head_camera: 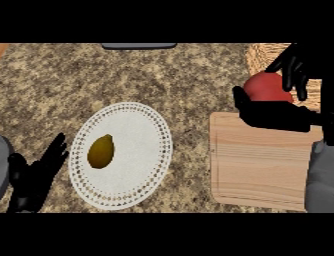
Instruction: Pick the bell pepper from the cutting board and place it in the basket
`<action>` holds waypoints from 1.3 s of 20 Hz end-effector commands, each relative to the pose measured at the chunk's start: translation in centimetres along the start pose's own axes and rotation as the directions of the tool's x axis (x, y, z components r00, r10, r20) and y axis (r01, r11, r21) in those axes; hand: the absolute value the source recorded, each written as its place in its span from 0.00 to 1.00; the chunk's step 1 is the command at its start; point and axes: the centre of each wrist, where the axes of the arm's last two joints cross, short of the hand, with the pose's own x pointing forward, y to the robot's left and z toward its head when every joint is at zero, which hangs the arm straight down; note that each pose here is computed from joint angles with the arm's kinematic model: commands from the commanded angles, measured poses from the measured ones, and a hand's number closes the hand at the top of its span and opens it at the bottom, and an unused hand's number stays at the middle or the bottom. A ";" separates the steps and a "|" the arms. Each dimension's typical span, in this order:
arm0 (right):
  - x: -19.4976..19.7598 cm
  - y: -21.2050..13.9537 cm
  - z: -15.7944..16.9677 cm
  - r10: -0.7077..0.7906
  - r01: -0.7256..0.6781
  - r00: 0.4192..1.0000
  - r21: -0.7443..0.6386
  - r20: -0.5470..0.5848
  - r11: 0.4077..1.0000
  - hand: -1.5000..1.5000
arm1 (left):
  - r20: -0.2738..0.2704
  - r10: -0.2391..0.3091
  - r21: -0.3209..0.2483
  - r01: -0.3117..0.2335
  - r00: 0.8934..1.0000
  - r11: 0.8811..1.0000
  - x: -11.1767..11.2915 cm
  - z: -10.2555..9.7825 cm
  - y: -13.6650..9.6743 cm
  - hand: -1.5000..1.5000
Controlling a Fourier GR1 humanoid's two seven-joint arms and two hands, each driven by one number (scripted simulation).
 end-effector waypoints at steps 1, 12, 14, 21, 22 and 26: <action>1.7 -4.8 -2.5 -0.045 0.039 0.998 -0.127 -0.047 0.991 1.00 | -0.144 -0.006 0.001 0.006 0.990 1.000 -2.9 0.6 0.0 0.50; 0.5 -11.9 -10.3 -0.008 -0.011 0.991 -0.143 -0.131 0.990 1.00 | -0.148 0.001 -0.031 -0.006 0.989 1.000 -2.4 -0.3 -1.0 0.50; -0.6 -12.6 -11.2 0.029 -0.052 0.988 -0.146 -0.152 0.988 1.00 | -0.142 -0.004 -0.013 0.002 0.990 1.000 -1.9 0.1 -0.6 0.50; -5.1 -10.5 -14.1 0.063 -0.084 0.987 -0.138 -0.151 0.987 1.00 | -0.134 -0.008 -0.017 0.006 0.991 1.000 -2.5 0.0 0.4 0.50; -6.6 -11.4 -14.9 0.054 -0.074 0.986 -0.123 -0.155 0.990 1.00 | -0.142 -0.028 -0.017 0.026 0.989 1.000 -2.4 -1.0 -1.1 0.50; -9.7 -10.7 -16.2 0.004 -0.031 0.980 -0.132 -0.199 0.991 1.00 | -0.138 -0.026 -0.033 0.021 0.990 0.999 -2.4 -0.6 0.0 0.50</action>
